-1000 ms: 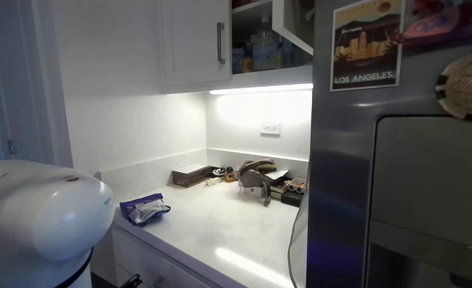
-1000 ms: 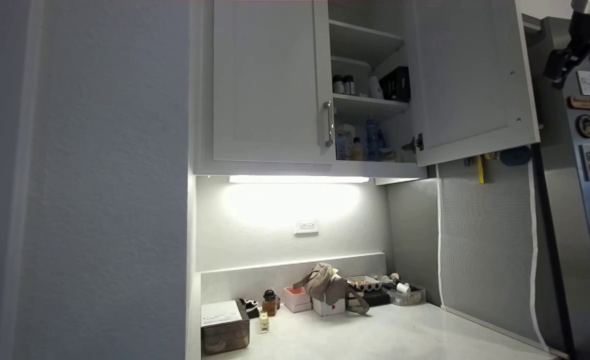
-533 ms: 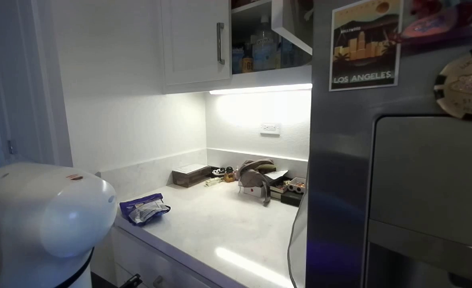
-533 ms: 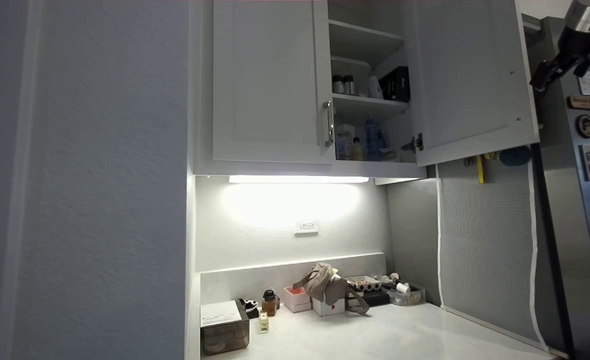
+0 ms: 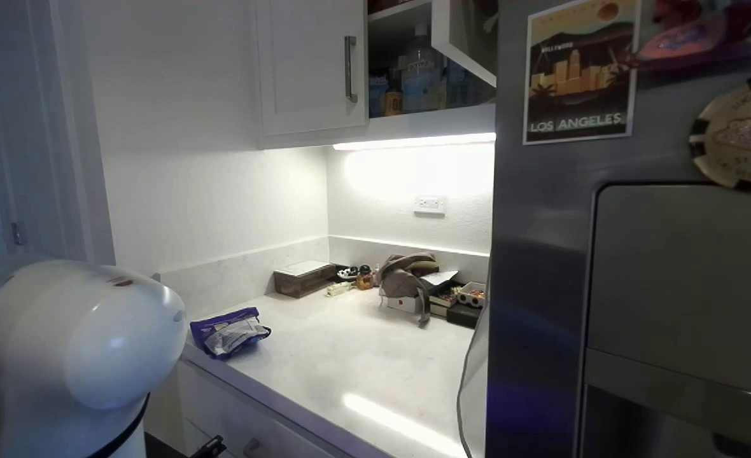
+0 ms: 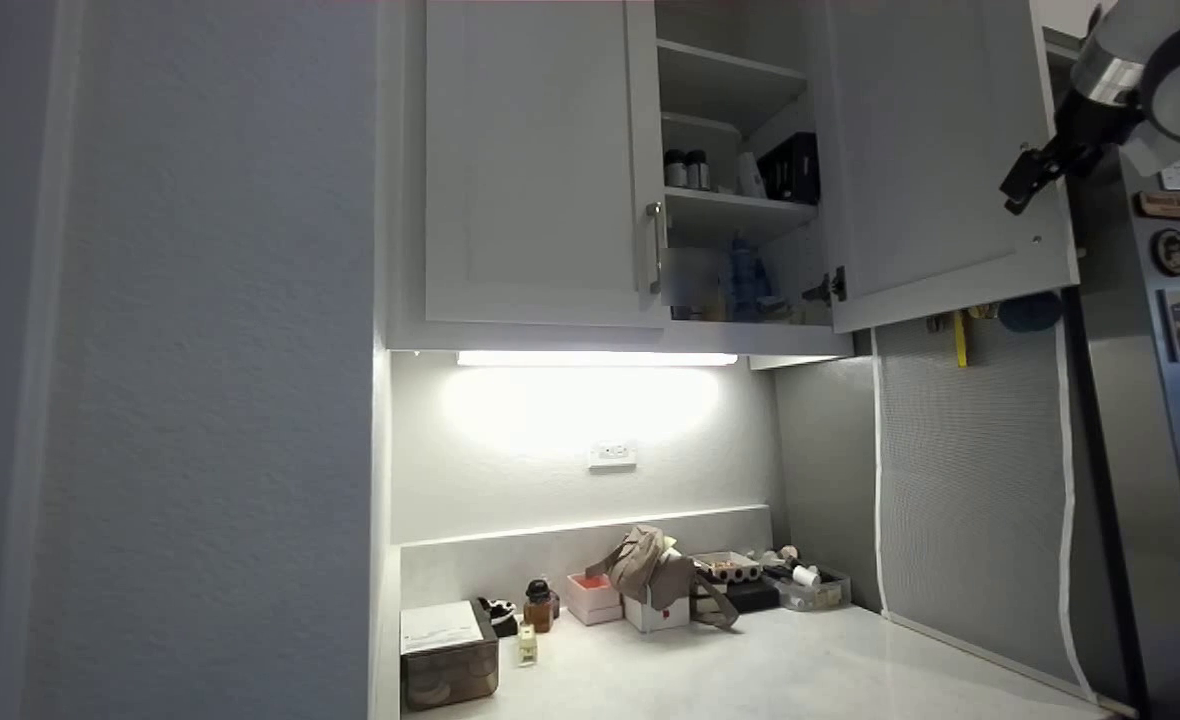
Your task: Close the top cabinet doors
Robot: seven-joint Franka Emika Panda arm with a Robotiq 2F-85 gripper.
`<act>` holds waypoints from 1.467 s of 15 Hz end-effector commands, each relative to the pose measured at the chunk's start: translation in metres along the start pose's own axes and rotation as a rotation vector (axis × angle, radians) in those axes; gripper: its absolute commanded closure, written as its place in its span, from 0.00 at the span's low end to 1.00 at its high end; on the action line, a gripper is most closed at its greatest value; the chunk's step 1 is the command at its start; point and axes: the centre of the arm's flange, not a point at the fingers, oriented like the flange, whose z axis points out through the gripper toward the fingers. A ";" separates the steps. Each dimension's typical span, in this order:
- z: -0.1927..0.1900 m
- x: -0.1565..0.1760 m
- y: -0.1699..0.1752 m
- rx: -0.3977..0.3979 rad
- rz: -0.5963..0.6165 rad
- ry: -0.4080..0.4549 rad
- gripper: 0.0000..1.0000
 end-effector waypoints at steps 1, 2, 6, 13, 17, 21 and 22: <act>0.011 0.025 -0.039 0.008 -0.025 0.039 0.28; 0.013 0.029 -0.048 0.014 -0.017 0.042 0.31; 0.006 0.047 -0.090 0.054 -0.010 0.079 0.61; -0.018 0.079 -0.159 0.176 0.002 0.144 0.29; -0.019 0.094 -0.194 0.317 0.002 0.198 0.01; -0.014 0.116 -0.218 0.508 0.041 0.237 0.00; -0.012 0.121 -0.220 0.560 0.047 0.245 0.00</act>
